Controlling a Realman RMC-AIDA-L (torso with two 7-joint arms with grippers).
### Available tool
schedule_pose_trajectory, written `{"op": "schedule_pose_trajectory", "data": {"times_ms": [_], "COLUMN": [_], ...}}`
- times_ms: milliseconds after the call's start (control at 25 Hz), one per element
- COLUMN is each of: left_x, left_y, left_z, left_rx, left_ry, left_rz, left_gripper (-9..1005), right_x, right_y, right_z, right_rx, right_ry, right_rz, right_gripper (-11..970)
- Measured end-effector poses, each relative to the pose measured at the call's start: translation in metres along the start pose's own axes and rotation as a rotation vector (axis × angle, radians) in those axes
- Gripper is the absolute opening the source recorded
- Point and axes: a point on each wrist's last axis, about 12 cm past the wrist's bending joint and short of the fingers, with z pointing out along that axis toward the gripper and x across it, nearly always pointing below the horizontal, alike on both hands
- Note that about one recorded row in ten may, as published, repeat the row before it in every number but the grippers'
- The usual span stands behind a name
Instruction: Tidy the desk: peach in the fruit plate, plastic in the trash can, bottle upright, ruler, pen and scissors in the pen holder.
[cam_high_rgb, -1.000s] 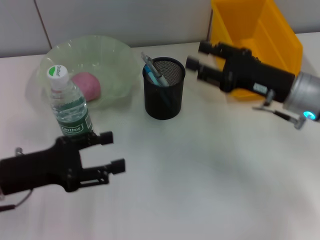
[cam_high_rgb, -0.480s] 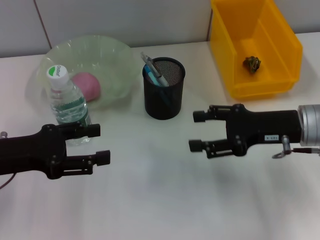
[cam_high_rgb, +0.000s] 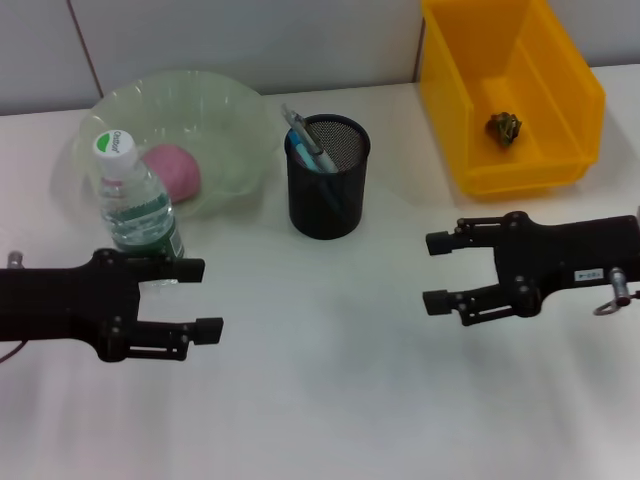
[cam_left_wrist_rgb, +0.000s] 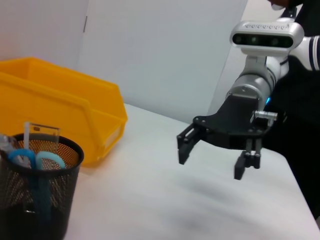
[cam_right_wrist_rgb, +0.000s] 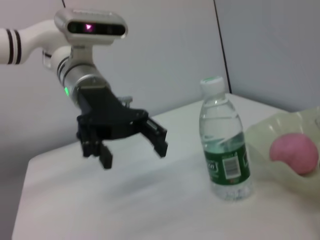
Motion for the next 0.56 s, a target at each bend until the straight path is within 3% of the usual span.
{"op": "schedule_pose_trajectory", "data": {"times_ms": [280, 560], "left_x": [-0.0044, -0.0055], "left_y": [0.0040, 0.0031], "left_z": [0.0030, 0.0078], "left_rx": [-0.017, -0.008], "left_ry": [0.013, 0.008], "left_rz": [0.031, 0.035], "left_gripper": [827, 827], "right_x": [-0.0045, -0.0036], "right_y": [-0.0007, 0.0017], "right_z": [-0.0065, 0.0029], "right_rx": [-0.002, -0.018], "right_ry": [0.030, 0.027], "right_rz": [-0.009, -0.018], "right_gripper": [820, 820]}}
